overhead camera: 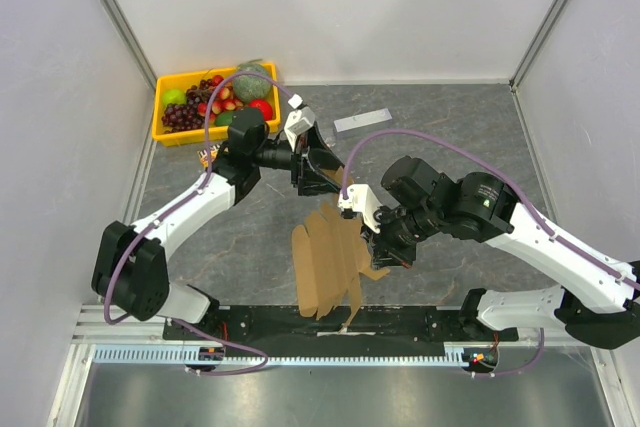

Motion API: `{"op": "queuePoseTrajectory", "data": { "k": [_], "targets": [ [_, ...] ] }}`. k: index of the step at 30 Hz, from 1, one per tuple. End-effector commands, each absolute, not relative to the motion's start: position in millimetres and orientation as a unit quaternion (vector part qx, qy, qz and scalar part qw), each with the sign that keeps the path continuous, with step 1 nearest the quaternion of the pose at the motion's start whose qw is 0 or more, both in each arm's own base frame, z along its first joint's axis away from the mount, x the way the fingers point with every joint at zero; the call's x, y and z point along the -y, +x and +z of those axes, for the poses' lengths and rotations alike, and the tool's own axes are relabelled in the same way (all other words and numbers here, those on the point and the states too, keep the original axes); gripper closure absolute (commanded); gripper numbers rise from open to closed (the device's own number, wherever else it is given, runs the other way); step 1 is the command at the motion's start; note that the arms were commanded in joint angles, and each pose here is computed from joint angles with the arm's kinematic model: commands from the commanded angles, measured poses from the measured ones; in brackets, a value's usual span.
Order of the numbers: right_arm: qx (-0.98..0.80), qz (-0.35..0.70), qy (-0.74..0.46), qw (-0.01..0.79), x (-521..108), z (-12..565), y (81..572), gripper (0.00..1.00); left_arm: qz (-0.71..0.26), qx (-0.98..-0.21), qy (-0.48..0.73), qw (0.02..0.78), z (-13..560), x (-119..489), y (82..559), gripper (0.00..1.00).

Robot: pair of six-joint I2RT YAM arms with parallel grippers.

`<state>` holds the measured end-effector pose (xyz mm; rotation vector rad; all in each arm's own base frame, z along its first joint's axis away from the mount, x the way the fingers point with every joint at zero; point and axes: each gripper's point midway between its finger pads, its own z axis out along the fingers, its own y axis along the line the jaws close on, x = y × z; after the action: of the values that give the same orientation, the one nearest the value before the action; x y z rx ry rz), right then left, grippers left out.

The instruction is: Fold the paper box

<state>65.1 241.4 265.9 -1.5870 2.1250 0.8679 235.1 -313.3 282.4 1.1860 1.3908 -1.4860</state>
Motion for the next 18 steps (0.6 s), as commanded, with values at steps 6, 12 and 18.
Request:
{"op": "queuePoseTrajectory", "data": {
  "k": [6,12,18],
  "targets": [
    [-0.734,0.31,-0.572,0.196,-243.8,276.7,65.7,1.0,-0.594,-0.519,0.49,0.37,285.2,323.1,230.6,0.35],
    [-0.735,0.306,-0.572,0.197,-243.4,276.3,67.1,1.0,-0.594,-0.523,0.488,0.367,284.4,325.0,232.4,0.53],
    [-0.737,0.302,-0.571,0.199,-243.6,275.2,69.2,1.0,-0.59,-0.528,0.483,0.374,287.8,325.4,235.2,0.82]
  ]
}}
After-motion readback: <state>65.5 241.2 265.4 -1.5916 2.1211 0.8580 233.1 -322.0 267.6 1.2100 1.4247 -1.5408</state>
